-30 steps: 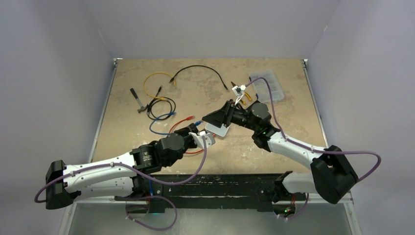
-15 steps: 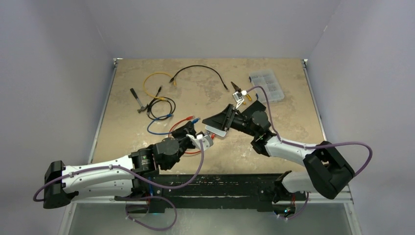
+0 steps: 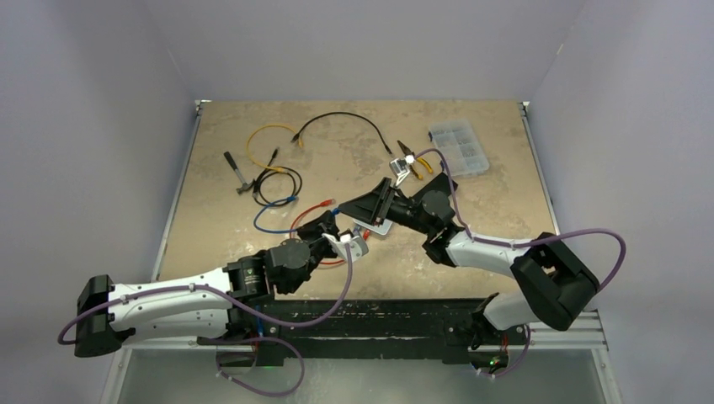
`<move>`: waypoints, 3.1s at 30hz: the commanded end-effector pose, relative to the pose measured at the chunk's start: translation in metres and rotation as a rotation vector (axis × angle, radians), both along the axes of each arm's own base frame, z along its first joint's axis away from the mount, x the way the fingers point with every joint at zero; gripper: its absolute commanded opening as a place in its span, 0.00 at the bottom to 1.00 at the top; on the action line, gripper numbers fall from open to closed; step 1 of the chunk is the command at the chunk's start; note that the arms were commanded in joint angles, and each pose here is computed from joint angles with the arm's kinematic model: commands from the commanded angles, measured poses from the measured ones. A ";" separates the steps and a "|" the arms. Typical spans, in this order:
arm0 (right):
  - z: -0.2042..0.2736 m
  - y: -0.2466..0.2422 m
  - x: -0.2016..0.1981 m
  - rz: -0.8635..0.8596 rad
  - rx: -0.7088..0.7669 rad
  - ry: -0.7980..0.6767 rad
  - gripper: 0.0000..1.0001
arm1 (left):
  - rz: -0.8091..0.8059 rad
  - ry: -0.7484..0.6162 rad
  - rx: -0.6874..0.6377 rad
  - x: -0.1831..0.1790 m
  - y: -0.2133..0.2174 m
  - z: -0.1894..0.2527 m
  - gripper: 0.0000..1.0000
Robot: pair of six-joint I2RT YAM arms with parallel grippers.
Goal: Insert the plug into the switch port
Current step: Pick up the connector from the center of the board.
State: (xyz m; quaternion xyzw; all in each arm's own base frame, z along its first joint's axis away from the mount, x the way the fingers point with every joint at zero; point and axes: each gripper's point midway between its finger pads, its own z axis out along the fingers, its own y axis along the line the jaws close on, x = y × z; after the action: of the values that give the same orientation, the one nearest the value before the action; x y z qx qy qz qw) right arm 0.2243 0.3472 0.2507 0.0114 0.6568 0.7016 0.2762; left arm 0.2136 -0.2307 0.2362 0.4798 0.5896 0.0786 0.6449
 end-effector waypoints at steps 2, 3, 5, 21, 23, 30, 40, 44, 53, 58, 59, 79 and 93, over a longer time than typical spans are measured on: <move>0.028 0.003 0.011 -0.046 0.071 -0.036 0.51 | -0.010 -0.029 0.008 -0.002 -0.004 0.003 0.00; 0.027 0.004 0.011 -0.049 0.070 -0.032 0.50 | -0.011 -0.030 0.015 -0.003 -0.005 0.002 0.00; 0.025 0.006 0.012 -0.047 0.066 -0.026 0.46 | -0.009 -0.035 0.029 -0.003 -0.005 0.001 0.00; 0.014 0.012 0.007 -0.014 0.028 -0.067 0.00 | 0.053 -0.047 0.025 -0.004 0.002 0.004 0.08; 0.016 0.012 0.005 -0.005 0.026 -0.118 0.00 | 0.032 -0.014 -0.031 -0.007 0.000 0.009 0.22; 0.028 -0.006 0.015 -0.028 -0.025 -0.473 0.00 | -0.133 0.185 -0.297 -0.016 -0.006 0.032 0.51; 0.045 -0.031 0.007 0.039 -0.115 -1.095 0.00 | -0.419 0.484 -0.448 -0.018 -0.042 0.041 0.54; 0.047 -0.034 -0.015 0.117 -0.092 -1.271 0.00 | -0.535 0.600 -0.494 -0.017 -0.050 0.039 0.55; 0.051 -0.041 -0.043 0.215 -0.066 -1.497 0.00 | -0.740 0.661 -0.506 -0.034 -0.052 0.045 0.57; 0.061 -0.044 -0.051 0.219 -0.037 -1.563 0.00 | -0.831 0.708 -0.501 -0.046 -0.058 0.042 0.57; 0.062 -0.044 -0.052 0.218 -0.031 -1.576 0.00 | -0.846 0.710 -0.499 -0.047 -0.060 0.042 0.57; 0.057 -0.057 -0.088 0.277 0.145 -1.622 0.00 | -0.906 0.817 -0.545 -0.054 -0.068 0.036 0.32; 0.081 -0.062 -0.080 0.249 0.137 -1.685 0.00 | -0.833 0.845 -0.554 -0.048 -0.066 0.033 0.51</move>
State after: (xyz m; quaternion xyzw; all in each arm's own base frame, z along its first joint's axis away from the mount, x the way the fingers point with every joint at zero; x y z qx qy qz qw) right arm 0.1716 0.3077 0.2615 -0.4916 0.4117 0.6380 0.4265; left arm 0.1678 -0.2984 0.2609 0.4766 0.5577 -0.5269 0.4292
